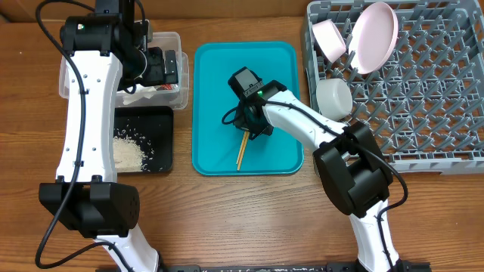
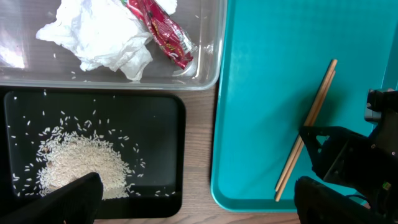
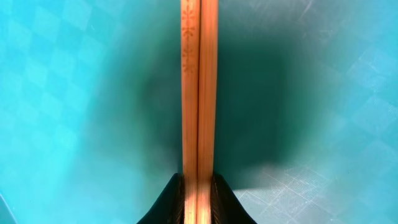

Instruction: Sort waste into correct bins and load items into the dishwasher

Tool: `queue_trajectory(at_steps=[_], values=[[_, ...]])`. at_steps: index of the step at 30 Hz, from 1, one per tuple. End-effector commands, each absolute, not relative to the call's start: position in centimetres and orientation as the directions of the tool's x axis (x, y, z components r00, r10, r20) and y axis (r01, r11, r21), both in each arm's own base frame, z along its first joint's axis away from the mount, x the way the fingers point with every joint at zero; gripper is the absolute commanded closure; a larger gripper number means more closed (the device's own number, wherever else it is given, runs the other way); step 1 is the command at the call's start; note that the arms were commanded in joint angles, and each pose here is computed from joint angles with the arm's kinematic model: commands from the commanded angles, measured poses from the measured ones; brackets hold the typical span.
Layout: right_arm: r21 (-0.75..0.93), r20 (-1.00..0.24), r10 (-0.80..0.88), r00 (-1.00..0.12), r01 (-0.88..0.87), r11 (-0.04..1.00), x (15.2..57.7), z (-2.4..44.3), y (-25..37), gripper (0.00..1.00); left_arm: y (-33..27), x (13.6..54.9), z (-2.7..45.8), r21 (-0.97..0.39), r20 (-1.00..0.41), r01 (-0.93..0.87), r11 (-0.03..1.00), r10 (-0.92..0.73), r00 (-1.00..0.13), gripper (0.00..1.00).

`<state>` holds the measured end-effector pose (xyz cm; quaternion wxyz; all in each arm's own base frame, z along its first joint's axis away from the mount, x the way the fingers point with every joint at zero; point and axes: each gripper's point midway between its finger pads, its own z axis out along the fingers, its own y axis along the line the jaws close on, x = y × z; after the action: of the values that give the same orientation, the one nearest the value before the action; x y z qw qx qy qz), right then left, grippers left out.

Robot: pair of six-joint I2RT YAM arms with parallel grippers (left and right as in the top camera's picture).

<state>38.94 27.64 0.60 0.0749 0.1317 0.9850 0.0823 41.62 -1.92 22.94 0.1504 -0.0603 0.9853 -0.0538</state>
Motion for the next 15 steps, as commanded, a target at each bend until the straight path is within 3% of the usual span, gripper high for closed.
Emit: queue_trajectory(at_steps=[1, 4, 9, 15], values=[[0.092, -0.038, 0.25, -0.968, 0.245, 0.965, 37.3, -3.3, 26.0, 0.9, -1.9, 41.7, 23.5, -0.113, -0.31, -0.083, 0.99, -0.114, -0.944, 0.0], [0.089, -0.041, 0.21, -0.977, 0.206, 0.975, 37.9, -2.3, 25.6, 0.89, -1.9, 41.7, 23.5, -0.114, -0.31, -0.083, 0.99, -0.114, -0.944, 0.0], [0.089, -0.053, 0.137, -0.989, 0.132, 0.987, 38.6, -1.0, 25.7, 0.72, -1.9, 41.7, 23.5, -0.114, -0.31, -0.082, 0.99, -0.114, -0.944, 0.0], [0.078, -0.054, 0.103, -0.993, 0.099, 0.992, 38.5, -0.9, 25.5, 0.59, -1.9, 41.7, 23.5, -0.114, -0.31, -0.082, 0.99, -0.114, -0.944, 0.0]])
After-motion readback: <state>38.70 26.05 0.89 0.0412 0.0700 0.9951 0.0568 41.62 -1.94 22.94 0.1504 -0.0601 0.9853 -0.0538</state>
